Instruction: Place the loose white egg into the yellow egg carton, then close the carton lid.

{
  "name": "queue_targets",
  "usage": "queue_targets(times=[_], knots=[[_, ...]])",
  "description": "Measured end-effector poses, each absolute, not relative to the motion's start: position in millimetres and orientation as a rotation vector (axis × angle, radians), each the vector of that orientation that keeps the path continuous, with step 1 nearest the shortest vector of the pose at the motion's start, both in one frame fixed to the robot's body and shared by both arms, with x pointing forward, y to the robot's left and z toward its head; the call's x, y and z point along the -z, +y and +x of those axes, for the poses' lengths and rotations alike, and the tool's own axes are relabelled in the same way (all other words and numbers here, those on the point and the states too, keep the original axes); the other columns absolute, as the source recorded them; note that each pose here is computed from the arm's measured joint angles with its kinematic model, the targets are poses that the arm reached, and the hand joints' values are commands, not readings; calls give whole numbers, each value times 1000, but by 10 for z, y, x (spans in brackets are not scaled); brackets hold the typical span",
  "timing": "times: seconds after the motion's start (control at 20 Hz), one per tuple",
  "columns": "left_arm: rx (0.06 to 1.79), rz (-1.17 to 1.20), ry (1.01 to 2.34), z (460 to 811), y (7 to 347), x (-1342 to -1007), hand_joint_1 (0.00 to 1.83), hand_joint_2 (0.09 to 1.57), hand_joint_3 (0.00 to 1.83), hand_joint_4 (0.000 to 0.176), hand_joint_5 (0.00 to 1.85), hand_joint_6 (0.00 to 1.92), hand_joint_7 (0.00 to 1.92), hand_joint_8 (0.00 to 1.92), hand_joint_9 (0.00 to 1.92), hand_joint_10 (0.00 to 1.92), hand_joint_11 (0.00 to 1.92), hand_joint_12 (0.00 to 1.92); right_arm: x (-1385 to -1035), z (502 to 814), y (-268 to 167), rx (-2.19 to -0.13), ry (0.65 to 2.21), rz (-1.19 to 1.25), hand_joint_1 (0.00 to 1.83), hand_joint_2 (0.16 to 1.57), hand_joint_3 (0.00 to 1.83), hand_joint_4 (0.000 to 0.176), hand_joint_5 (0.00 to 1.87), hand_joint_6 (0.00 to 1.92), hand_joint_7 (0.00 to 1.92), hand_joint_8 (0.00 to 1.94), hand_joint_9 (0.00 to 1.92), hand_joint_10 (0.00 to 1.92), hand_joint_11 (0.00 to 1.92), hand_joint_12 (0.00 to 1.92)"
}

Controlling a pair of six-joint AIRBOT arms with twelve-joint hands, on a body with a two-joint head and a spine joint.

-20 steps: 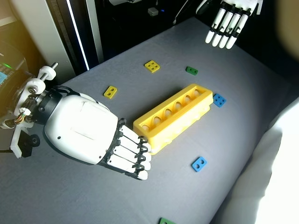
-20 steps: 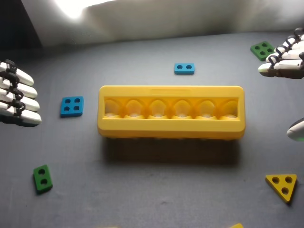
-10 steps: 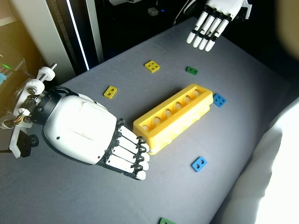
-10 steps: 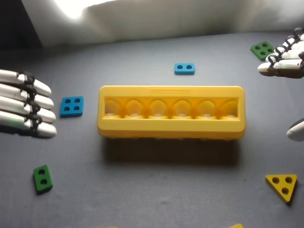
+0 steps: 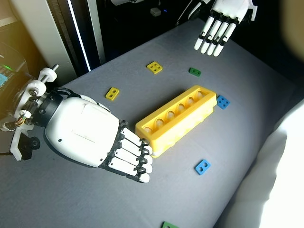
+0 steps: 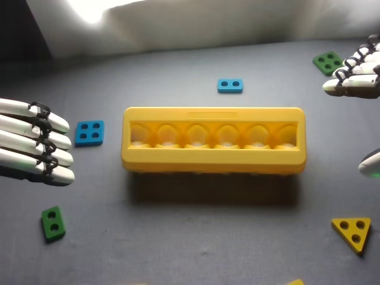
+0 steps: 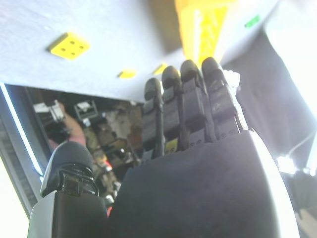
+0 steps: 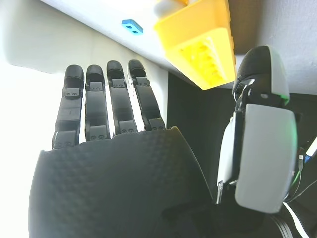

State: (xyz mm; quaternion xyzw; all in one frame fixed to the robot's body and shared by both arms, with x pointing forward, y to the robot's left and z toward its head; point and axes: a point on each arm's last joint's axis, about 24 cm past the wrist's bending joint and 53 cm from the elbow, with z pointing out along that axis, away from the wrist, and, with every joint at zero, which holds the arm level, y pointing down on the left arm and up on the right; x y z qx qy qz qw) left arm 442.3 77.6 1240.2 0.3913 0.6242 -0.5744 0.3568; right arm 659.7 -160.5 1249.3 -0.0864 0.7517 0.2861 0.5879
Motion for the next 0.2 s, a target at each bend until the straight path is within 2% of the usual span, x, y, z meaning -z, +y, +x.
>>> queue_targets(times=[0.2], knots=[[1490,1003,1620,4423,775,-12402,0,1198,1,0,276,2,281,2,214,2,0,352,-12494,6592,-1598,-668,1751,-202,337,931,2,0,127,1,86,0,42,0,0,185]])
